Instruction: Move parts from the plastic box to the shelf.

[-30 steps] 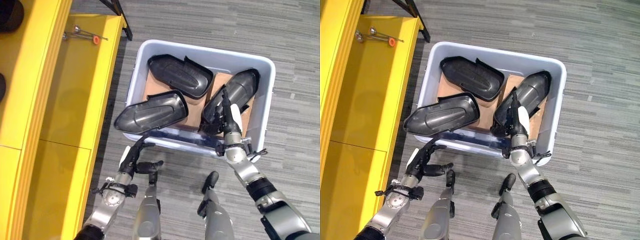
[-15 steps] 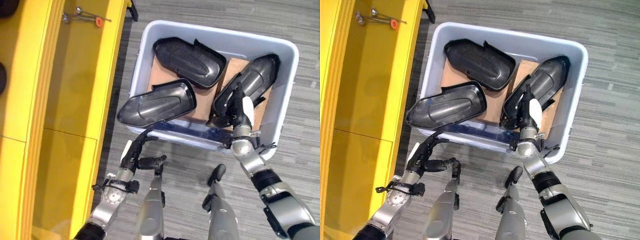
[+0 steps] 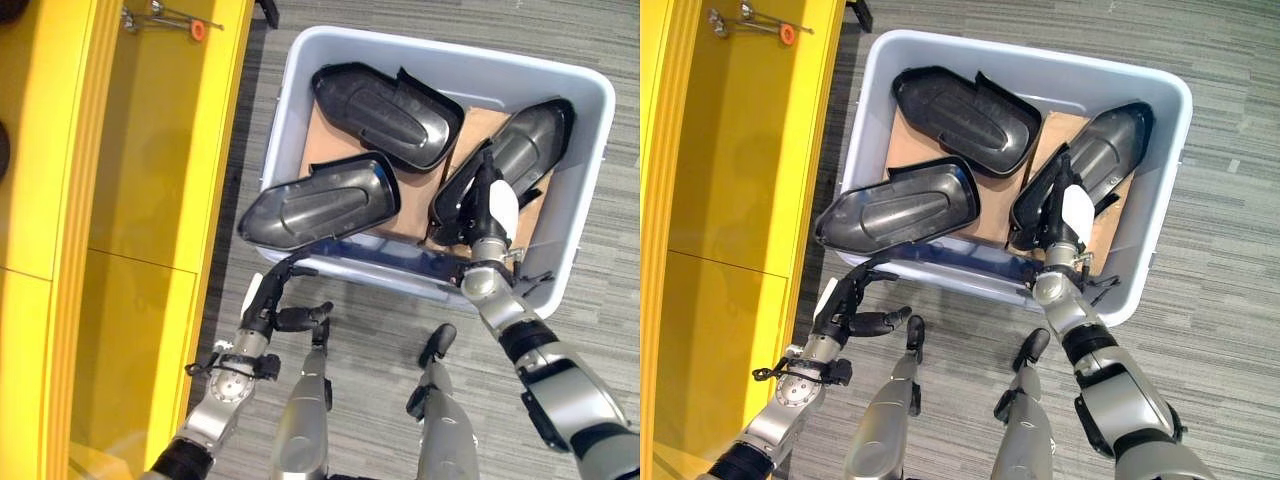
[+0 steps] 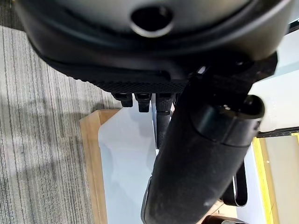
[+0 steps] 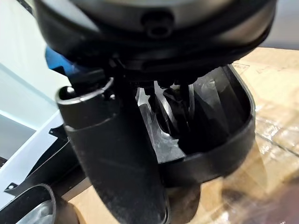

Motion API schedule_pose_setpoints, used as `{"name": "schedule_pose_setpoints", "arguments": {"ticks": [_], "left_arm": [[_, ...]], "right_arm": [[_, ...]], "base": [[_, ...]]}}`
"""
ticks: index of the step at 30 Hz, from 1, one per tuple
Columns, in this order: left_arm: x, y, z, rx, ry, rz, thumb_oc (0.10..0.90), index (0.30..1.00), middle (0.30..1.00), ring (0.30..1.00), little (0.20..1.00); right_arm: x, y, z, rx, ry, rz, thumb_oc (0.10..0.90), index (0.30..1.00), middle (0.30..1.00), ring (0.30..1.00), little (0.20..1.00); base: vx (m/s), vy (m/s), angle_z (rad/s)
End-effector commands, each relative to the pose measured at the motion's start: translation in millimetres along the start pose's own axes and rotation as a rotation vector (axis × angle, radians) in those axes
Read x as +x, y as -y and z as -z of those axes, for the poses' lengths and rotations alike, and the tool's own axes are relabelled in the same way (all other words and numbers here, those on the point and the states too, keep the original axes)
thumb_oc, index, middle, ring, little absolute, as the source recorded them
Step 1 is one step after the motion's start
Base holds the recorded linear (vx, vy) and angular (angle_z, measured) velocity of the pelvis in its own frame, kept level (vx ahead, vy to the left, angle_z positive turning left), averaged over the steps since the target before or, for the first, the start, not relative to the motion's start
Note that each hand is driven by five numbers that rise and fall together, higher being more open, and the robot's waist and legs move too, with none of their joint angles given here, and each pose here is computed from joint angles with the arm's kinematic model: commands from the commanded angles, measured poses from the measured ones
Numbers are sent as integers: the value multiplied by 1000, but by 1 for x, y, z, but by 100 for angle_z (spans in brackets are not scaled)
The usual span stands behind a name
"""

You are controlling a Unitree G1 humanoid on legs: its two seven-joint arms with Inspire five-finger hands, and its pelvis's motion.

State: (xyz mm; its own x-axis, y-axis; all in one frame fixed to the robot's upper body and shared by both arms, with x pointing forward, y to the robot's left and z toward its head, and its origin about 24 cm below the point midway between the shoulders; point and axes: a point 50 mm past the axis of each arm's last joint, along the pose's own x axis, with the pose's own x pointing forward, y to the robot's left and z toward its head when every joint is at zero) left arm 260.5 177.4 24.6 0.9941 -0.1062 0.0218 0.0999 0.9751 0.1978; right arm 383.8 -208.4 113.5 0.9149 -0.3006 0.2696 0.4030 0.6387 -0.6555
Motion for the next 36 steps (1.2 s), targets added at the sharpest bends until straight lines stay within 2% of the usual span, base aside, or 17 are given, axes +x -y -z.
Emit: {"name": "schedule_pose_setpoints", "arguments": {"ticks": [1, 3, 9, 13, 18, 20, 25, 30, 36], "left_arm": [[-15, -7, 18, 31, -89, -22, 900, 1000, 1000, 1000, 1000], [-13, -4, 19, 30, -93, -14, 900, 1000, 1000, 1000, 1000], [-8, 3, 16, 30, -82, 13, 900, 1000, 1000, 1000, 1000], [-8, 5, 21, 46, -103, 19, 900, 1000, 1000, 1000, 1000], [-6, 5, 20, 50, -99, 11, 900, 1000, 1000, 1000, 1000], [-6, 3, 25, 59, -119, -9, 900, 1000, 1000, 1000, 1000], [-5, 2, 24, 54, -118, -14, 900, 1000, 1000, 1000, 1000], [-7, -2, 25, 55, -122, -16, 900, 1000, 1000, 1000, 1000], [-12, -14, 29, 69, -145, -53, 900, 1000, 1000, 1000, 1000]], "right_arm": [[4, 2, 21, -46, -135, -40, 575, 544, 544, 544, 544], [-4, -7, 34, -38, -202, -86, 400, 300, 300, 300, 300], [-19, -10, 64, -20, -350, -123, 400, 300, 300, 300, 300], [-31, -8, 85, 58, -448, -99, 400, 300, 300, 300, 300], [-38, -10, 89, 103, -455, -83, 400, 300, 300, 300, 300], [-38, -11, 86, 204, -458, -41, 400, 300, 300, 300, 300], [-44, -9, 93, 259, -486, -10, 400, 300, 300, 300, 300], [-47, -7, 93, 292, -457, 15, 400, 300, 300, 300, 300], [-46, -3, 68, 339, -287, 32, 400, 300, 300, 300, 300]], "base": [[0, 0, 0], [0, 0, 0], [6, 5, 4], [23, 19, 8], [6, 15, 3], [0, 0, 0], [0, 0, 0], [1, 1, 1], [0, 0, 0]]}}
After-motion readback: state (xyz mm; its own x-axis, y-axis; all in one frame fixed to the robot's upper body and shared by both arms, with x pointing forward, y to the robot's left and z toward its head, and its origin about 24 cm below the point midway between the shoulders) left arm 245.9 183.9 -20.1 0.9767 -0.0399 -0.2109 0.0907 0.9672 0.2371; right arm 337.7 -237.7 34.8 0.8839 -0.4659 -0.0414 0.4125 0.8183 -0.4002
